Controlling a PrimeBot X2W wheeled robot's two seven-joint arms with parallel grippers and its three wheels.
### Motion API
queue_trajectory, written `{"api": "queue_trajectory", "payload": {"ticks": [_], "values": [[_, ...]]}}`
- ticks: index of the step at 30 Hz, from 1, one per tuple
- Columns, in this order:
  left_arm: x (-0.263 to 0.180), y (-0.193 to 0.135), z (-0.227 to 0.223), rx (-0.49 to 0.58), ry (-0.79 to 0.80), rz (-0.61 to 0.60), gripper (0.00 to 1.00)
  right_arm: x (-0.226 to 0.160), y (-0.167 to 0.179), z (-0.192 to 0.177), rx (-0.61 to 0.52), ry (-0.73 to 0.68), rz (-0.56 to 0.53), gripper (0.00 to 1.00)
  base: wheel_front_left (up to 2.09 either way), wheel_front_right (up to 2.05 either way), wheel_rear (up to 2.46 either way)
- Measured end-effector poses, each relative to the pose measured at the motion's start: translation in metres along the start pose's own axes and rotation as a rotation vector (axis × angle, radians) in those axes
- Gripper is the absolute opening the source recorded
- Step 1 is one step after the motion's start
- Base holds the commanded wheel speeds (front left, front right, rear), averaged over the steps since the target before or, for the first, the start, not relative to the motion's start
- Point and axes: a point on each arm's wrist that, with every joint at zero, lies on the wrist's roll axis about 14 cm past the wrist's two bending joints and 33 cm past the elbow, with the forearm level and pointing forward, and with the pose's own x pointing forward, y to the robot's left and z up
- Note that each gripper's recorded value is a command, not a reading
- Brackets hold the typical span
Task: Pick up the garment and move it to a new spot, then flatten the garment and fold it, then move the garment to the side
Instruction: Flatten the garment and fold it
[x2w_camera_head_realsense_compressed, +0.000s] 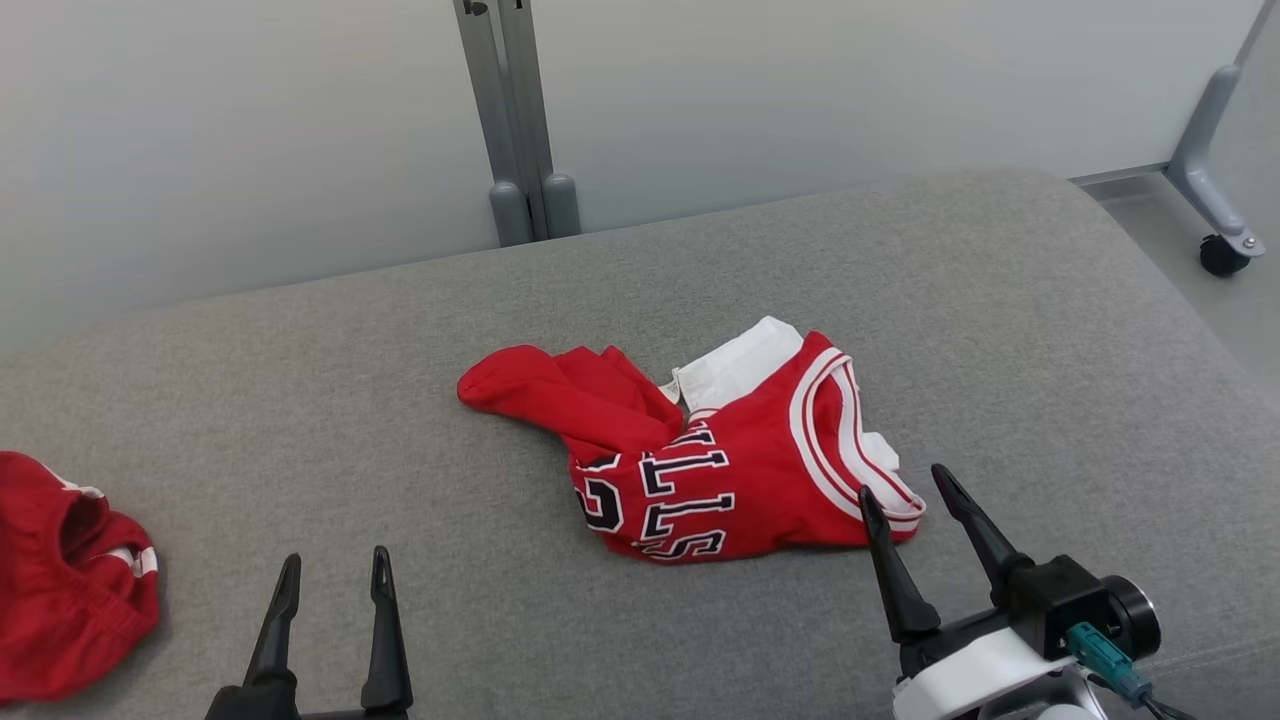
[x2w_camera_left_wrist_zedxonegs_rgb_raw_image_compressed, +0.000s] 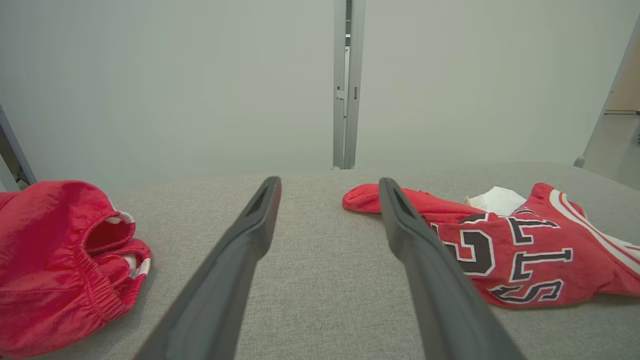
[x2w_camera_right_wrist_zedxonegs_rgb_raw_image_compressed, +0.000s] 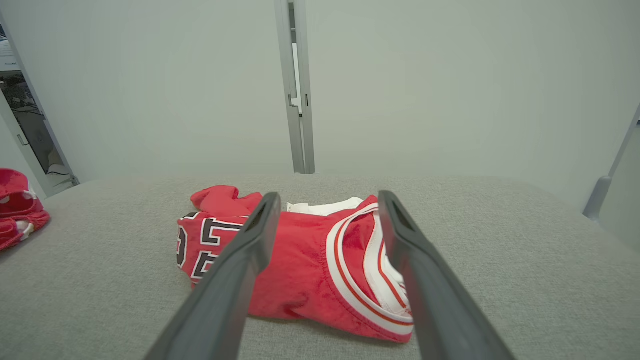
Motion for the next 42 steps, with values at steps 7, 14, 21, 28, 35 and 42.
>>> {"api": "queue_trajectory", "payload": {"ticks": [7, 14, 21, 28, 35, 42], "values": [[-0.0032, 0.0023, -0.0010, 0.000, 0.004, 0.011, 1.00, 0.0035, 0.0064, -0.0014, 0.004, 0.003, 0.020, 1.00, 0.00, 0.00, 0.00], [-0.0046, 0.0010, -0.0007, 0.000, 0.003, 0.009, 1.00, 0.0032, 0.0078, -0.0020, 0.002, 0.005, 0.026, 1.00, 0.00, 0.00, 0.00], [-0.0054, -0.0013, -0.0025, -0.001, 0.008, 0.002, 1.00, 0.0027, 0.0083, -0.0019, -0.002, 0.005, 0.030, 1.00, 0.00, 0.00, 0.00], [-0.0061, -0.0026, -0.0039, -0.002, 0.013, -0.001, 1.00, 0.0025, 0.0093, -0.0026, -0.005, 0.008, 0.035, 1.00, 0.00, 0.00, 0.00], [-0.0065, -0.0037, -0.0050, -0.003, 0.016, -0.004, 1.00, 0.0025, 0.0094, -0.0037, -0.005, 0.012, 0.037, 1.00, 0.00, 0.00, 0.00], [-0.0061, -0.0047, -0.0060, -0.003, 0.019, -0.007, 1.00, 0.0030, 0.0083, -0.0034, -0.005, 0.010, 0.033, 1.00, 0.00, 0.00, 0.00]]}}
